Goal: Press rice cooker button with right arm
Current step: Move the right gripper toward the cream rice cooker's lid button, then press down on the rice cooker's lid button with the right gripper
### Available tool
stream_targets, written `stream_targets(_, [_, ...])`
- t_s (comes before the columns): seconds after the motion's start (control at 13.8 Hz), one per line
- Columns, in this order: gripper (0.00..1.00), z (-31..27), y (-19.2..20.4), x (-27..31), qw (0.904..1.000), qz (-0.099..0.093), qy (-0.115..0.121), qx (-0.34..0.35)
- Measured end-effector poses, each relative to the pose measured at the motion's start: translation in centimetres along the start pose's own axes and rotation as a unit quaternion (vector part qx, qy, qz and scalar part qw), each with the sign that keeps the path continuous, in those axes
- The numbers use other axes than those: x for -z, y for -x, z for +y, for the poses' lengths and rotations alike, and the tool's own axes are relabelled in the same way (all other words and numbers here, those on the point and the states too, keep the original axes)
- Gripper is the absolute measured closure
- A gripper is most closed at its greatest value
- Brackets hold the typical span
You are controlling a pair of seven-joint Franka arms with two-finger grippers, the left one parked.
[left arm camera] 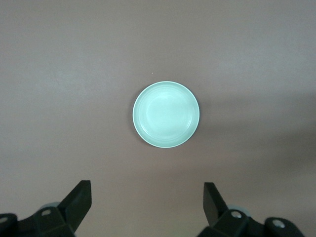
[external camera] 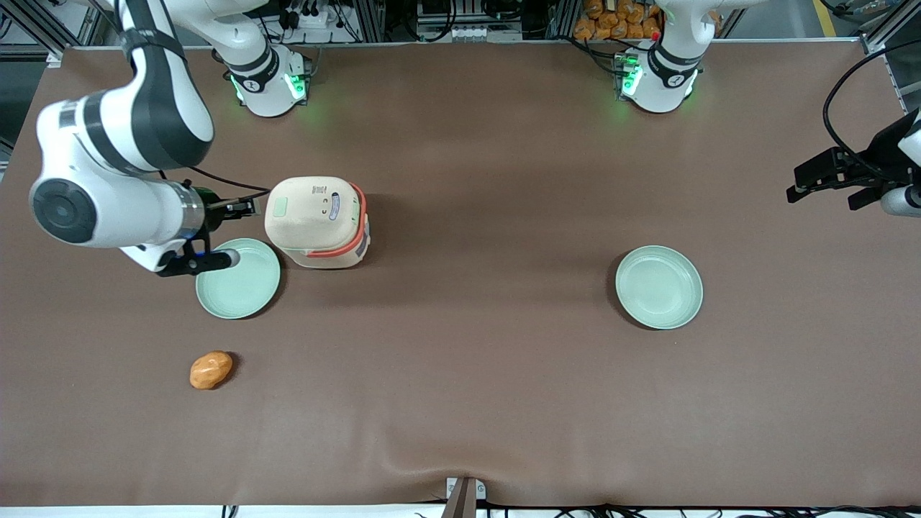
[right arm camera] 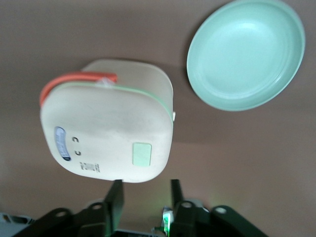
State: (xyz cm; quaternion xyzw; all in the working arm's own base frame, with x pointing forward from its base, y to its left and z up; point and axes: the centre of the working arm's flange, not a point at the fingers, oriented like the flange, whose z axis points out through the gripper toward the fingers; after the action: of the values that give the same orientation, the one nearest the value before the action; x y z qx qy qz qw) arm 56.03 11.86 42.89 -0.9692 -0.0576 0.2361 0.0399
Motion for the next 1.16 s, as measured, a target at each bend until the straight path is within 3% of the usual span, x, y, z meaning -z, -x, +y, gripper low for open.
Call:
stream_targets(0.22, [0.93,0.1,-0.5,-3.3,0.9994,-0.036,0.002,-0.003])
stream_targets(0.29, [0.99,0.0,-0.7,-4.1,0.9990,-0.044,0.003,-0.003])
stream_targets(0.65, [0.99,-1.7,-2.0,-7.7,0.9968,-0.079,0.015,0.007])
stream_targets(1.16, [0.99,-2.0,-2.8,-9.4,0.9953,-0.095,0.020,0.007])
